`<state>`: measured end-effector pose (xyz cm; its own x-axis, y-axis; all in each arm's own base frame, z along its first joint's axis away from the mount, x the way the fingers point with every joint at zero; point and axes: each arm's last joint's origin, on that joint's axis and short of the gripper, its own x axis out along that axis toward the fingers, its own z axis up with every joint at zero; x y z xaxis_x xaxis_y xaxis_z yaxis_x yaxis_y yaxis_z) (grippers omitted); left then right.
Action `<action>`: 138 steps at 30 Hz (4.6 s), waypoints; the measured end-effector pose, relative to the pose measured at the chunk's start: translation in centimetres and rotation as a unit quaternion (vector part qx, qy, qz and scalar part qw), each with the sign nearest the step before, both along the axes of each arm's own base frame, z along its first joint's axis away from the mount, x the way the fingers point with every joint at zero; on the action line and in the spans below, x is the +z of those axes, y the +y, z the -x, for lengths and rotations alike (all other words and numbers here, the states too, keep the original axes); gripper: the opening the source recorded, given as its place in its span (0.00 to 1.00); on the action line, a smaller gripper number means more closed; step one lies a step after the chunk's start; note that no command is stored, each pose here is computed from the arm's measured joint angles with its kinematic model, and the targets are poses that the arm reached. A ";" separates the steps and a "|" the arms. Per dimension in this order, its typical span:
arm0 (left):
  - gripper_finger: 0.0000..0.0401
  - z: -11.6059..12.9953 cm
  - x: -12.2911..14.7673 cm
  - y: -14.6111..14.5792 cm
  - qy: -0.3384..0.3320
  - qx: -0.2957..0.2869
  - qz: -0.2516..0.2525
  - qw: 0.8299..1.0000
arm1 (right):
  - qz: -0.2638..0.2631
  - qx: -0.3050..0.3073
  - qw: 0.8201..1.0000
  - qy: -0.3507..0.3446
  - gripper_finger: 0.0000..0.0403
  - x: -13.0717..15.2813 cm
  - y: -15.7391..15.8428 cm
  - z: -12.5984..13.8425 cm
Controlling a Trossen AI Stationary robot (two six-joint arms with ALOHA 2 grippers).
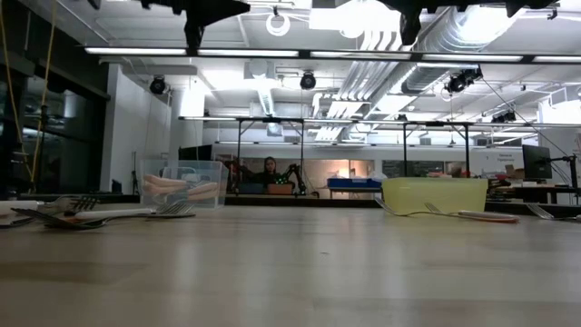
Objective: Sort silverware by color (type)
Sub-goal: Put the orange-white fork into the red bin
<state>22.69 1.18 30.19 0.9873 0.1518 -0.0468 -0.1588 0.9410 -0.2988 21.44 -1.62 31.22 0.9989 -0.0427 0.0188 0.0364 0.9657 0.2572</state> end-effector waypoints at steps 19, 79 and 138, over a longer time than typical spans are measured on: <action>0.00 0.8 -1.8 1.5 -0.054 0.036 -0.006 0.998 | -0.005 -0.003 1.000 0.023 0.00 -0.4 0.0 0.0; 0.01 0.8 -2.6 1.7 -0.016 0.078 -0.002 0.997 | -0.123 -0.116 0.772 0.613 0.01 -17.8 -4.8 -0.4; 0.39 -7.2 -0.1 1.9 -0.105 -0.035 -0.020 0.994 | 0.027 -0.007 0.998 0.062 0.00 -1.1 0.1 -7.3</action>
<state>29.93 3.06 30.10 0.9829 0.0805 0.1653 -0.0313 0.9592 -0.2811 28.76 -1.48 30.08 0.9929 -0.0598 -0.1028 0.0793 0.9771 0.1975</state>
